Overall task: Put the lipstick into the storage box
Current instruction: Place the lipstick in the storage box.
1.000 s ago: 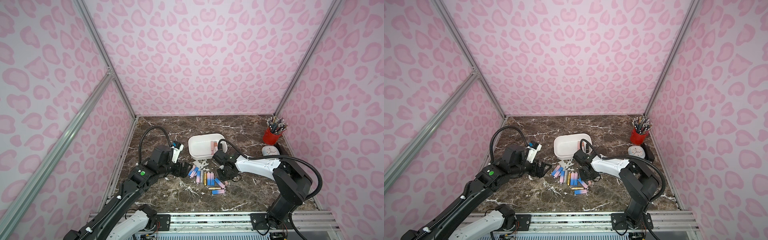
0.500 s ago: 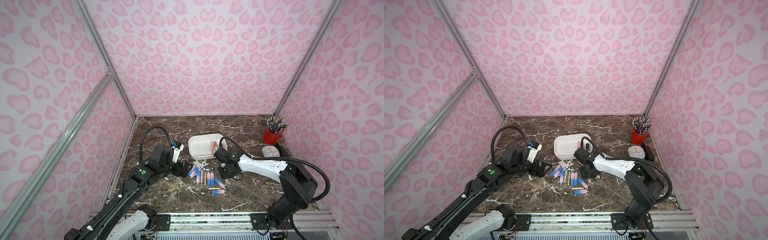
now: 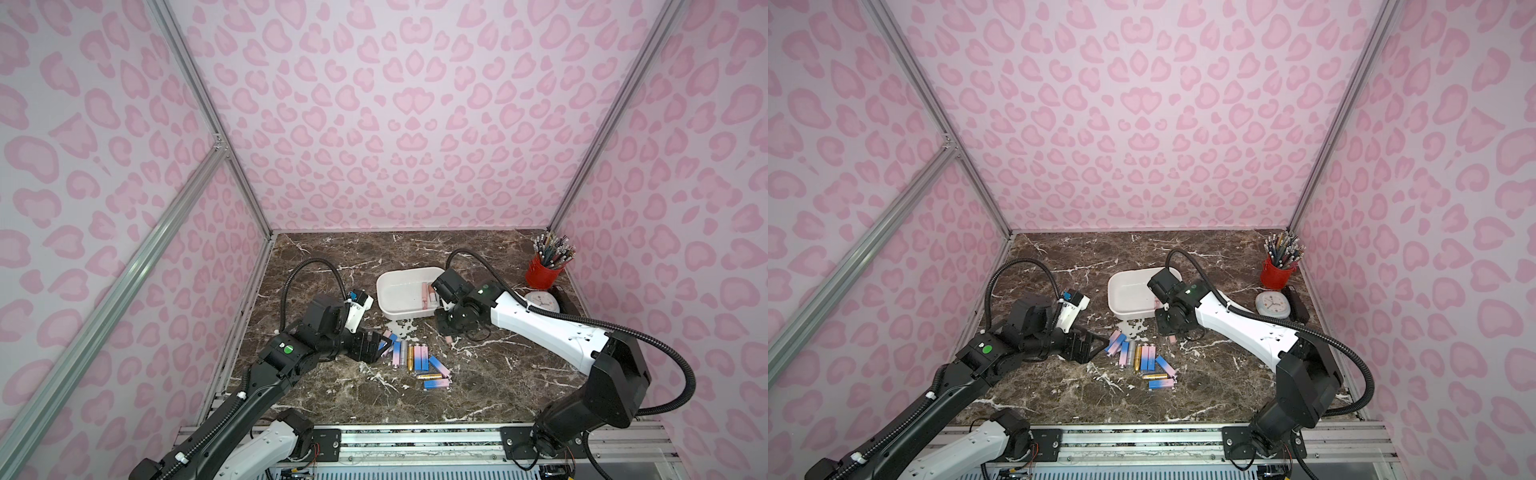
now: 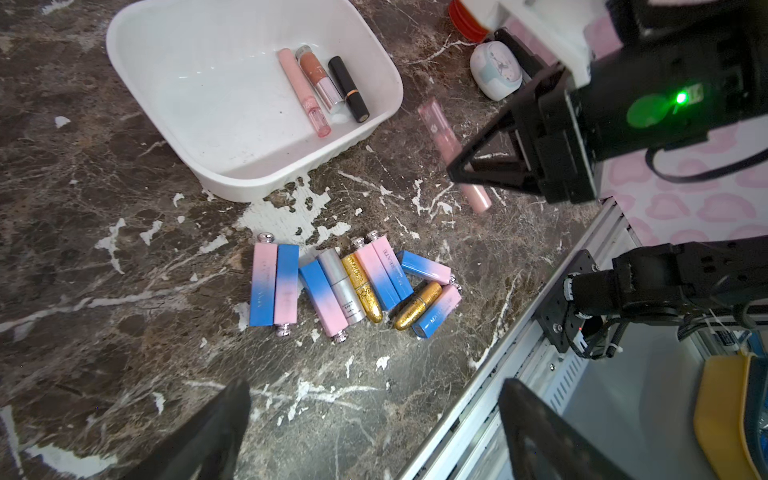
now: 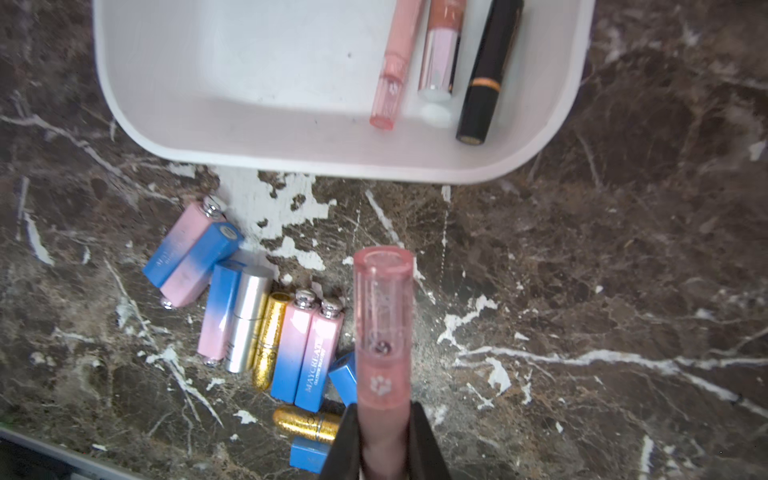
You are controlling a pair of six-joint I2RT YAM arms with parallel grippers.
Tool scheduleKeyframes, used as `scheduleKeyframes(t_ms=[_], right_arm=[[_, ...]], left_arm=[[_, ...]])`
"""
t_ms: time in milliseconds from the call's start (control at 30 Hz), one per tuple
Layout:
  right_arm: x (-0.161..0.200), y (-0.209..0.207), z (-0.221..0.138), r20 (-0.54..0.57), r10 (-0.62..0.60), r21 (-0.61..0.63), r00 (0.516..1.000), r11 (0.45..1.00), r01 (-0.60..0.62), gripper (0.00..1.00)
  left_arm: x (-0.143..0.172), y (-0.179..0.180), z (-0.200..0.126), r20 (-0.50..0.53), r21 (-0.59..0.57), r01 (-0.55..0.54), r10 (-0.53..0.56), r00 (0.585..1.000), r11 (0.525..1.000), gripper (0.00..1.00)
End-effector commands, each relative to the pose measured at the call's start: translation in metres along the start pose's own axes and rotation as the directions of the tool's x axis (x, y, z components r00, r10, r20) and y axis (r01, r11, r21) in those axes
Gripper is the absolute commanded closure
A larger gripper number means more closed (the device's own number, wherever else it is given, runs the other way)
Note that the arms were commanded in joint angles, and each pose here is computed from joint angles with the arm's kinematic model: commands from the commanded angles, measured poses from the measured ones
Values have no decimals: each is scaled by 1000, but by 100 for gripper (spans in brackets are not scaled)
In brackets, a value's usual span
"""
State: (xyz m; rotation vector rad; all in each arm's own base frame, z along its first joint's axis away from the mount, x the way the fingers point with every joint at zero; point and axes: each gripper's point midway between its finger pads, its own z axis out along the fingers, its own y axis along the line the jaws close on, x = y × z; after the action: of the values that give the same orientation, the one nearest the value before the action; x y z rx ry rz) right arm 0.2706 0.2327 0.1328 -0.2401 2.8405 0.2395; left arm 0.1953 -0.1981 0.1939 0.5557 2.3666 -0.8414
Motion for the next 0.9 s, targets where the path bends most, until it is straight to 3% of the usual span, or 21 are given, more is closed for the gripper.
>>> scheduleKeyframes(t_ms=[0, 433, 867], right_arm=[[-14, -2, 3, -15, 1, -2, 1000, 1000, -1, 82], [-114, 23, 49, 11, -27, -45, 1000, 999, 27, 82], [-120, 32, 109, -71, 1, -91, 997, 996, -7, 82]], left_arm=[[2, -7, 2, 2, 41, -10, 10, 1000, 999, 4], [-8, -19, 21, -37, 37, -135, 137, 990, 990, 4], [-14, -21, 33, -115, 39, -202, 205, 972, 979, 5]])
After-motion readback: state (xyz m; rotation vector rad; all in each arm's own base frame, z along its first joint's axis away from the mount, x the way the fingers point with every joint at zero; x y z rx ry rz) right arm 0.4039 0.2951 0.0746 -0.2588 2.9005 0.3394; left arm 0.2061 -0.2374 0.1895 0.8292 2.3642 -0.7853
